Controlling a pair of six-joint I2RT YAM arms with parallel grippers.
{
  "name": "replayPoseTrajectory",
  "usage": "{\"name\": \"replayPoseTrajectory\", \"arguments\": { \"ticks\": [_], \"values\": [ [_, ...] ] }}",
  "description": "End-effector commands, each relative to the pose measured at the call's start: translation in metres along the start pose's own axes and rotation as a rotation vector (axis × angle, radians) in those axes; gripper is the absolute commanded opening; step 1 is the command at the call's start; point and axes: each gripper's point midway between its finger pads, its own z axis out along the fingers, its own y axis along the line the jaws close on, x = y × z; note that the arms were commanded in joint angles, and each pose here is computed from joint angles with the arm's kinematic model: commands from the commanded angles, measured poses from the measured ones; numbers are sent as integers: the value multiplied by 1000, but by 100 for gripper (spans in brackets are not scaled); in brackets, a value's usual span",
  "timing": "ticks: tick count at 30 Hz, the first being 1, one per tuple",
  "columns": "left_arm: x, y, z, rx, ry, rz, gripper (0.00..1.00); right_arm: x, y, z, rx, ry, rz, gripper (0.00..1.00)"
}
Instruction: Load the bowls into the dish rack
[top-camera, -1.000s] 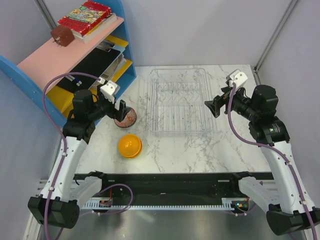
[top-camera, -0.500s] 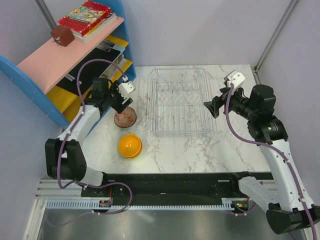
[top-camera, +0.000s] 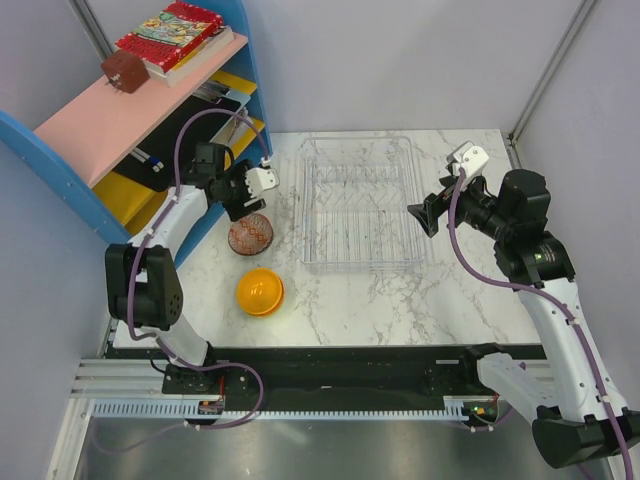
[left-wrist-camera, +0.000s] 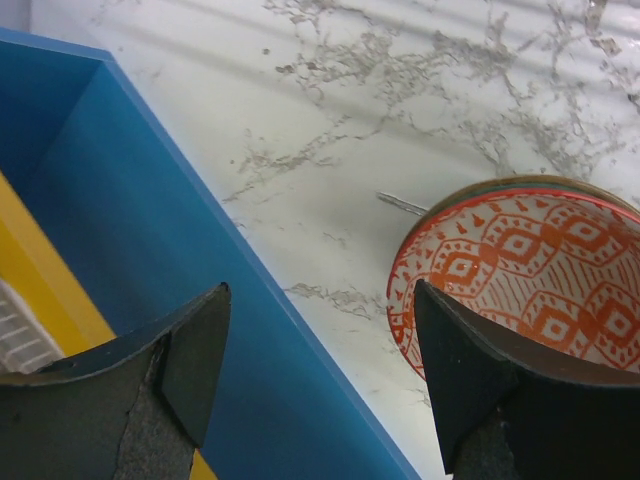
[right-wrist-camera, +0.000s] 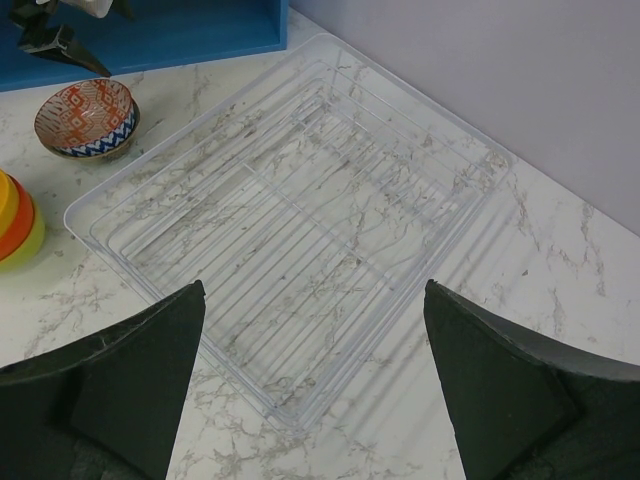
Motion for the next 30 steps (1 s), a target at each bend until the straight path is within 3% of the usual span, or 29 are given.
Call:
{"name": "replayPoseTrajectory", "arguments": {
  "ticks": [1, 20, 23, 30],
  "values": [
    [0, -2, -2, 59, 6, 103, 80, -4, -1, 3, -14, -21, -27, 98],
    [15, -15, 28, 184, 34, 74, 73, 2, -1, 6, -24, -2, -27, 98],
    [15, -15, 33, 193, 32, 62, 68, 3, -1, 7, -25, 2, -28, 98],
    [13, -19, 38, 219, 23, 24, 46, 4, -2, 7, -24, 4, -31, 98]
  ]
}}
